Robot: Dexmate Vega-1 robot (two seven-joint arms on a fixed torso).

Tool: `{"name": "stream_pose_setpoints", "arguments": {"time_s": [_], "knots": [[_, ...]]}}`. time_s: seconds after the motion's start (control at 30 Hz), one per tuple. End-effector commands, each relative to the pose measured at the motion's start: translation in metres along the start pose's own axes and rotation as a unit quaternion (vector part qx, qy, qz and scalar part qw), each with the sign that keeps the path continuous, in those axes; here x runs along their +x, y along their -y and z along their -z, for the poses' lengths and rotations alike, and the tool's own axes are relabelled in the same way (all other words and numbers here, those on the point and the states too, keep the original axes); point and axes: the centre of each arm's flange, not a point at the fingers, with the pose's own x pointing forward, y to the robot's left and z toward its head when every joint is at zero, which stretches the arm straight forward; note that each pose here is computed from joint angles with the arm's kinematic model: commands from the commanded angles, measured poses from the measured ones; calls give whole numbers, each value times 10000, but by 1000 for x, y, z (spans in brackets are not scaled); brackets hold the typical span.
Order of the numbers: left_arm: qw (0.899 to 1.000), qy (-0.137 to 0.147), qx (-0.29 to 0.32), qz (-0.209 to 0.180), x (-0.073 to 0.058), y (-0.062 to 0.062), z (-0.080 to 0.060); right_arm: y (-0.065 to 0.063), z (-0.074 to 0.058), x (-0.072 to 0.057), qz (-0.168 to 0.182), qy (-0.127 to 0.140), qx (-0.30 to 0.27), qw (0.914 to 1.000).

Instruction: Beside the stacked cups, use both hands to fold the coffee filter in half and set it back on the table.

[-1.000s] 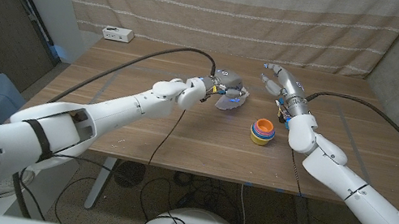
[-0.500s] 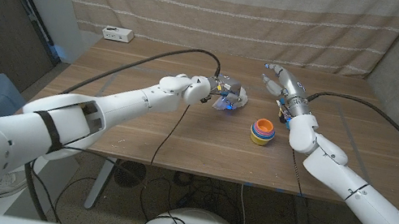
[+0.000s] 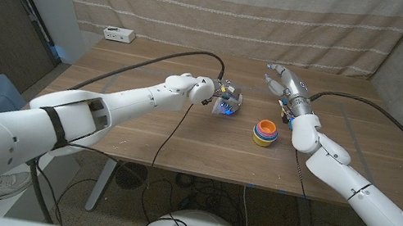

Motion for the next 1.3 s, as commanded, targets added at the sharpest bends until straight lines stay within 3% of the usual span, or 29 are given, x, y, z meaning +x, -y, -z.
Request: {"name": "stream_pose_setpoints", "arguments": {"time_s": [0.03, 0.23, 0.6, 0.8, 1.1, 1.3], "knots": [[9999, -57, 25, 151, 3, 8, 3, 1, -2, 2, -7, -11, -107, 9999], [10000, 15, -74, 7, 1, 6, 3, 0, -2, 2, -27, -17, -130, 9999], [9956, 241, -751, -505, -18, -23, 3, 0, -3, 3, -26, 21, -97, 9999], [9816, 587, -1726, -566, -29, -32, 8, 1, -3, 2, -32, 31, -92, 9999], [9658, 716, -2033, -1441, -56, -47, 11, 0, -5, 0, -25, 58, -4, 10000], [9613, 676, -2234, -1467, -65, -44, 19, 0, -6, -3, 1, 52, 107, 9999]]}}
